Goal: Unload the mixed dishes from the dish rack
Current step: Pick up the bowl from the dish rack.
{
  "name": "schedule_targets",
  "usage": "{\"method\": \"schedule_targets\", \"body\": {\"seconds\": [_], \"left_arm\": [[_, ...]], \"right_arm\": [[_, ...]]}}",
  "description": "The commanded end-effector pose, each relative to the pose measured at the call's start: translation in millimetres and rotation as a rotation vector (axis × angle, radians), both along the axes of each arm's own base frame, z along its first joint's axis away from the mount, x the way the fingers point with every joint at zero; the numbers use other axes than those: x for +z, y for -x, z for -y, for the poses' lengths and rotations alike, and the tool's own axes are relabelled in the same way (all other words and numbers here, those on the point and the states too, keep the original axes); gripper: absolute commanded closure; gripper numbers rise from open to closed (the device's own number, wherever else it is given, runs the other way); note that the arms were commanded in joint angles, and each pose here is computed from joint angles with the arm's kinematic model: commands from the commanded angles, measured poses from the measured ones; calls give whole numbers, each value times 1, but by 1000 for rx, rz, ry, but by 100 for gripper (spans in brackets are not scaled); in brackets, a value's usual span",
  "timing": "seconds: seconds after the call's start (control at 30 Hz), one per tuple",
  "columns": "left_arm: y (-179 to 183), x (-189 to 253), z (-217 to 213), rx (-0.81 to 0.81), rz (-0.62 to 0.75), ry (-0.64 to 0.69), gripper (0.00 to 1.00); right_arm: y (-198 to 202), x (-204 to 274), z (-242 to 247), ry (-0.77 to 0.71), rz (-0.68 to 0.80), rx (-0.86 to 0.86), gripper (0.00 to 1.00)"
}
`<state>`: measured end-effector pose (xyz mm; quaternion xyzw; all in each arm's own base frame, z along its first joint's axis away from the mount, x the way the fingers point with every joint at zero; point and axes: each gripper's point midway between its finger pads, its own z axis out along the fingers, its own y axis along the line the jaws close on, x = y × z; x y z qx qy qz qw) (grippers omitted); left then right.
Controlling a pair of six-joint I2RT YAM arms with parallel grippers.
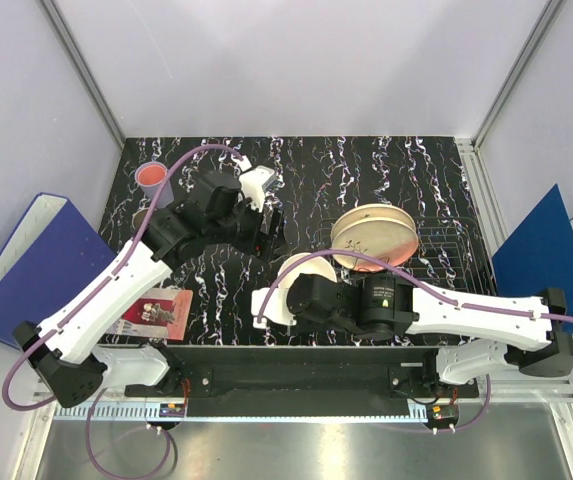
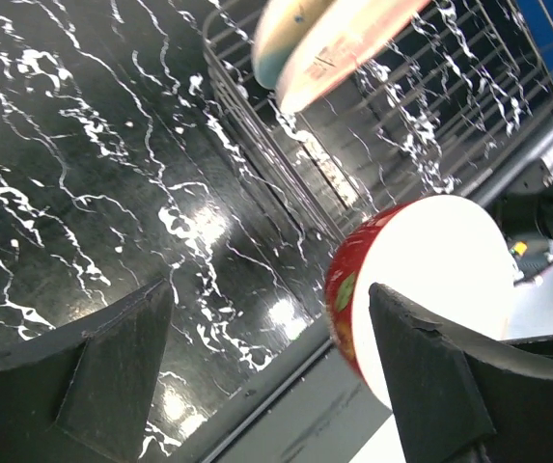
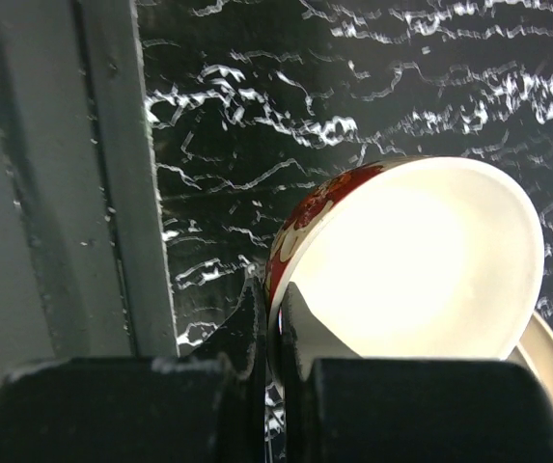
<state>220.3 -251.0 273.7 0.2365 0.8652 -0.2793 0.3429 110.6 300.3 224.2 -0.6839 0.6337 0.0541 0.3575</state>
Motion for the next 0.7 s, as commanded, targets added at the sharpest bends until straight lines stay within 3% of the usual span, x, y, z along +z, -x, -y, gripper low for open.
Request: {"method": "schedule_targets", "body": {"seconds": [0.0, 0.43, 0.67], "left_arm": [[11, 22, 3, -71, 43, 61, 16], [37, 13, 5, -119, 11, 74, 22], [44, -4, 10, -151, -17, 30, 35]], "right_arm": [[4, 50, -32, -176, 14, 73, 100], [-6, 47, -41, -177, 22, 90, 100], [-14, 45, -45, -175, 29, 95, 100]]}}
